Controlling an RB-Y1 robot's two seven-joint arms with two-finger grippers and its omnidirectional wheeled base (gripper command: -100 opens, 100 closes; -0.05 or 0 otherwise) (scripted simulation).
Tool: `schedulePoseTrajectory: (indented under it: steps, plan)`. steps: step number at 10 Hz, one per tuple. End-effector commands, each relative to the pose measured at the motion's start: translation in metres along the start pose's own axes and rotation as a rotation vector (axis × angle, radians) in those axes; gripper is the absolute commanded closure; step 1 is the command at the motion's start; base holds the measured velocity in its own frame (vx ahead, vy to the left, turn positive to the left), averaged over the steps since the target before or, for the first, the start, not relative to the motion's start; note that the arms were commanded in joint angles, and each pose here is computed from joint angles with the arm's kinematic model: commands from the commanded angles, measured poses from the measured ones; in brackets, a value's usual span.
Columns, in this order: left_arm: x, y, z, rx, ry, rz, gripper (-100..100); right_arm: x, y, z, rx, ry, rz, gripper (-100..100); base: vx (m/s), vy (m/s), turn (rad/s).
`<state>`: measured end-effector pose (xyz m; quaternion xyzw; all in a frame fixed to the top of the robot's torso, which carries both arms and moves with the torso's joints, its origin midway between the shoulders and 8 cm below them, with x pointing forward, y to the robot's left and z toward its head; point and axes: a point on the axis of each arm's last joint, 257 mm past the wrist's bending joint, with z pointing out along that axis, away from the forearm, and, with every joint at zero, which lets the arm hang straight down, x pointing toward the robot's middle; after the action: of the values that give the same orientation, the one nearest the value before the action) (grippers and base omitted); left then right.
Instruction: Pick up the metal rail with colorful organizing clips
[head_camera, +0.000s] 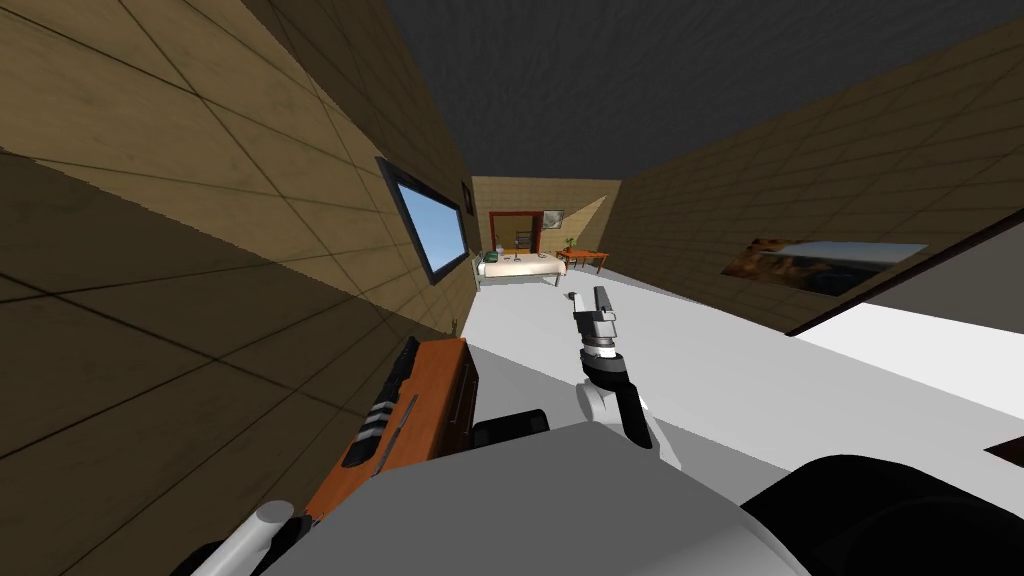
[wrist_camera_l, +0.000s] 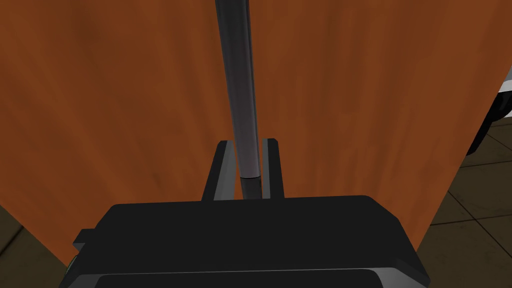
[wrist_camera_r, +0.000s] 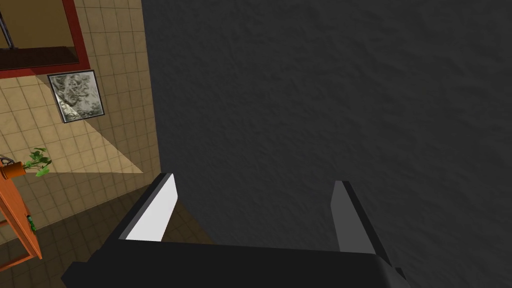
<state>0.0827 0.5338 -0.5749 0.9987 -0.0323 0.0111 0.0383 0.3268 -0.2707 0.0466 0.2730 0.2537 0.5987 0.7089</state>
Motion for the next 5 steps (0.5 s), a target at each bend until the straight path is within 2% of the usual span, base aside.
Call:
schedulePoseTrajectory:
  steps: [1,3,4,5]
  plan:
    - [0.0056,-0.0059,-0.0041,-0.002,-0.002,-0.01,100,0.0,0.0,0.0,0.0,0.0,0.0,0,-0.074,-0.032,-0.046]
    - [0.0143,-0.0126,-0.0099,-0.004,0.0,-0.023,100,0.0,0.0,0.0,0.0,0.0,0.0,0,-0.067,-0.028,-0.052]
    - [0.011,-0.0104,-0.0075,-0.005,-0.001,-0.018,100,0.0,0.0,0.0,0.0,0.0,0.0,0,-0.033,-0.009,-0.014]
    - [0.0118,-0.0108,-0.0078,-0.004,0.0,-0.018,0,0.0,0.0,0.0,0.0,0.0,0.0,0,-0.005,-0.001,0.003]
